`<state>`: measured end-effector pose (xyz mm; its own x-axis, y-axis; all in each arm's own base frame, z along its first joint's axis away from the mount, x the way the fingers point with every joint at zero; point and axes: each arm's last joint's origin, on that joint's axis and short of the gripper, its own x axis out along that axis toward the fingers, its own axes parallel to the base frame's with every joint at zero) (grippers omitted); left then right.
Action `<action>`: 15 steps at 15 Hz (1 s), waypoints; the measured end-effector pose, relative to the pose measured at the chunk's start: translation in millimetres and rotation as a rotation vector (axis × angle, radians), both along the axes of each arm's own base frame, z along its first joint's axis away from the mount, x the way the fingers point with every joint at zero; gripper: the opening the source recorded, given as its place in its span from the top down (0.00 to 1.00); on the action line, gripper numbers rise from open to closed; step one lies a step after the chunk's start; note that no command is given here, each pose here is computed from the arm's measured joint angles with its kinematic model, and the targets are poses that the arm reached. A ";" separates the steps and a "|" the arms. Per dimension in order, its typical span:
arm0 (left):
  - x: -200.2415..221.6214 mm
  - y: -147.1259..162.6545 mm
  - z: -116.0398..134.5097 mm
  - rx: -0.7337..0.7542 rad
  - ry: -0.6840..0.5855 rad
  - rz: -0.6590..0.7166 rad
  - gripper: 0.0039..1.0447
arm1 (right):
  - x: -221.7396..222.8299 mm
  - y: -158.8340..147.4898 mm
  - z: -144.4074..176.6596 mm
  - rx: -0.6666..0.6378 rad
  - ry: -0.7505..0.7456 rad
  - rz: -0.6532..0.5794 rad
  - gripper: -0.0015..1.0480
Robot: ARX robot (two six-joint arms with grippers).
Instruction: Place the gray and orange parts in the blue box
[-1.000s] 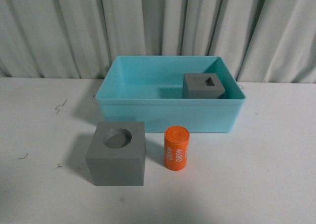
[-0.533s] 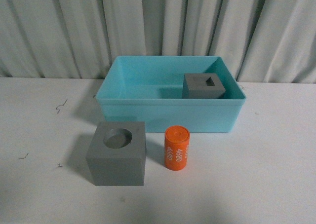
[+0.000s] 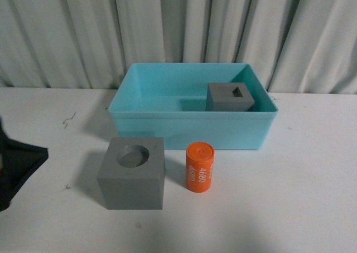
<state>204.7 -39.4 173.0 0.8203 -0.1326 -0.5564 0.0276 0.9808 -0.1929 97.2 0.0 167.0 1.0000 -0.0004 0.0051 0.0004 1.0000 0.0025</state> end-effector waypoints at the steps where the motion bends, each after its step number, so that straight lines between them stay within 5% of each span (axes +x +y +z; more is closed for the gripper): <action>1: 13.7 -3.0 -0.9 0.020 0.004 0.022 0.06 | 0.0 0.0 0.0 0.000 0.000 0.000 0.06; 15: 89.6 -56.0 -60.6 0.211 0.060 -0.064 0.06 | 0.0 0.0 0.0 0.000 0.000 0.000 0.06</action>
<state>294.3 -95.4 112.4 0.7784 -0.0590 -0.6250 0.0858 0.9962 0.0129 97.2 0.0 167.0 1.0000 -0.0004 0.0051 0.0004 1.0000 0.0025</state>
